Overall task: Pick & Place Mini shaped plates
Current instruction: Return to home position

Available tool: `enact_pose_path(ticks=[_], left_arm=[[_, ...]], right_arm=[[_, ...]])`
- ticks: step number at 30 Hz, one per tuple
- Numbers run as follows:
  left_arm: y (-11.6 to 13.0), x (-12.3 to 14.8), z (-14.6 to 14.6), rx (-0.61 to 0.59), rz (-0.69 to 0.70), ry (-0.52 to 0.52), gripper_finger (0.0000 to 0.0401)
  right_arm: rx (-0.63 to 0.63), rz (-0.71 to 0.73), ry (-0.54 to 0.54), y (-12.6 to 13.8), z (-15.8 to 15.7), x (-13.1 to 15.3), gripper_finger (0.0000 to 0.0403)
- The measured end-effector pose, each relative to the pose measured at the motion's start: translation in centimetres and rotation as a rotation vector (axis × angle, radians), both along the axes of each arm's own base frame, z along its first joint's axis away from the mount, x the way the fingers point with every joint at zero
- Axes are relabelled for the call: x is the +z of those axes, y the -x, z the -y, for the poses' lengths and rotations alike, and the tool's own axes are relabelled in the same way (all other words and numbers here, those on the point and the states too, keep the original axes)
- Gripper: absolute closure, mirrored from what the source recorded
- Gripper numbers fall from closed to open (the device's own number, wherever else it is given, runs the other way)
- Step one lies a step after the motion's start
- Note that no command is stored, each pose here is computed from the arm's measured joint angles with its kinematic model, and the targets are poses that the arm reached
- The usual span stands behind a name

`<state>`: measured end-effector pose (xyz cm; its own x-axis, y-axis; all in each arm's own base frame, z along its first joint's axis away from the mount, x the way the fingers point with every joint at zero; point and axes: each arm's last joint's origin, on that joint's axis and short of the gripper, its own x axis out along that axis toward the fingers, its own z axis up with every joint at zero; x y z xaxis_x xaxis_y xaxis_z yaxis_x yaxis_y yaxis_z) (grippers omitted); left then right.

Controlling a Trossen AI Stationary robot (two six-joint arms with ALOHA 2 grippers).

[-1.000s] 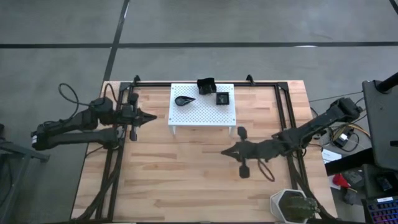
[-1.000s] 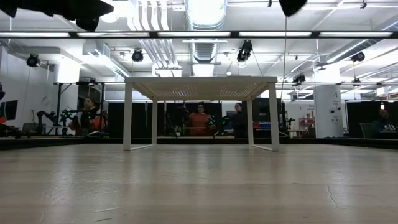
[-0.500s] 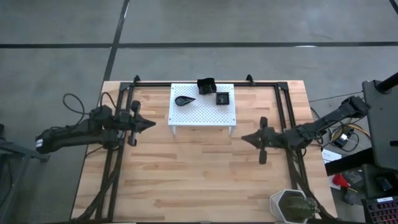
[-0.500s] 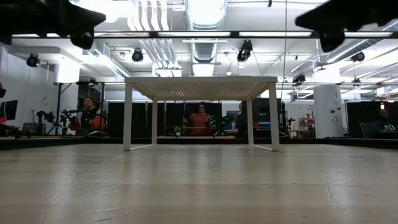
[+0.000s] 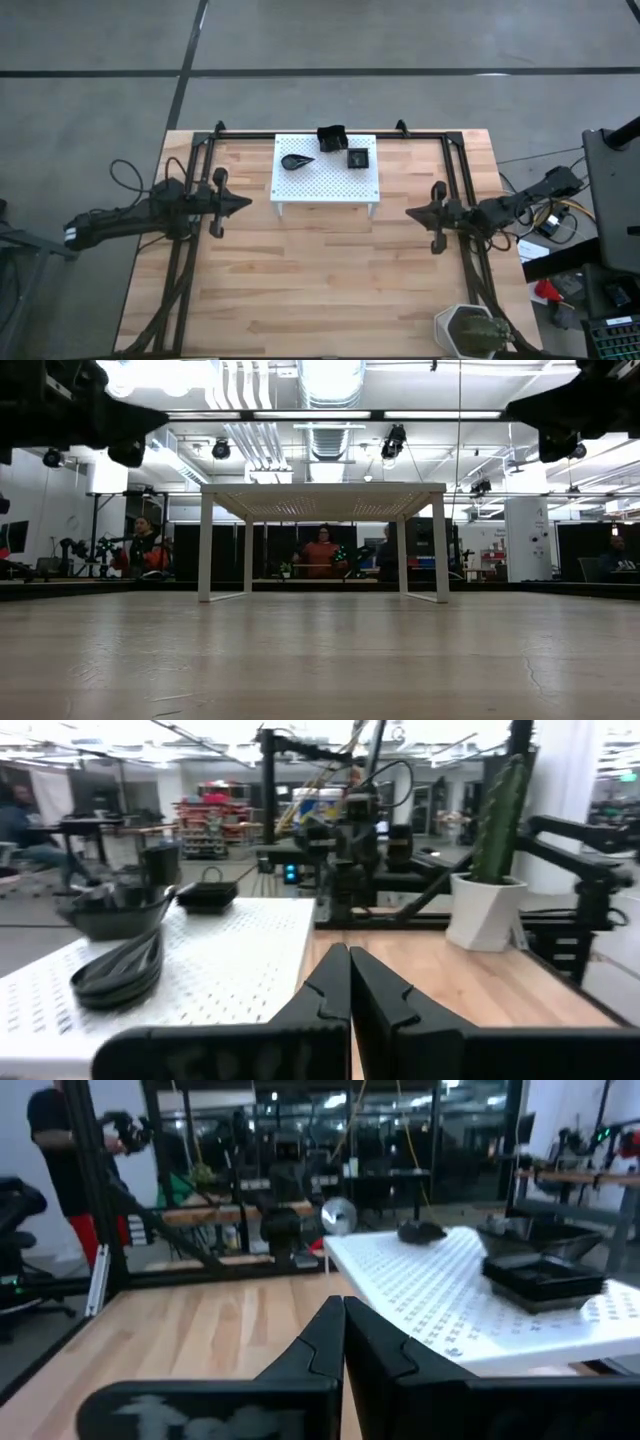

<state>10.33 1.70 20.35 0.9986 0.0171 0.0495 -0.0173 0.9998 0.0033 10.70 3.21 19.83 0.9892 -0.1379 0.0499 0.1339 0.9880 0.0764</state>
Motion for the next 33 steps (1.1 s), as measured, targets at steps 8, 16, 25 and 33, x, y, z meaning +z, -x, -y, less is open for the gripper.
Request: enact_pose_path(ticks=[8,16,25,33], left_arm=[[0.3,-1.9,-0.2,0.092,0.068,0.027,0.0401],[0.5,-3.0,-0.3,0.130,0.018,0.028,0.0401],[0.4,-3.7,-0.4,0.150,-0.040,0.175,0.0401],[0.3,-4.2,-0.4,0.154,-0.078,0.225,0.0401]], right_arm=[[-0.002,0.095,-0.015,1.3,0.6,-0.9,0.0394],[-0.002,0.038,0.004,1.7,0.8,-2.3,0.0394],[0.002,-0.015,0.021,1.5,0.7,-2.8,0.0394],[0.003,-0.017,-0.028,1.4,0.6,-2.9,0.0394]])
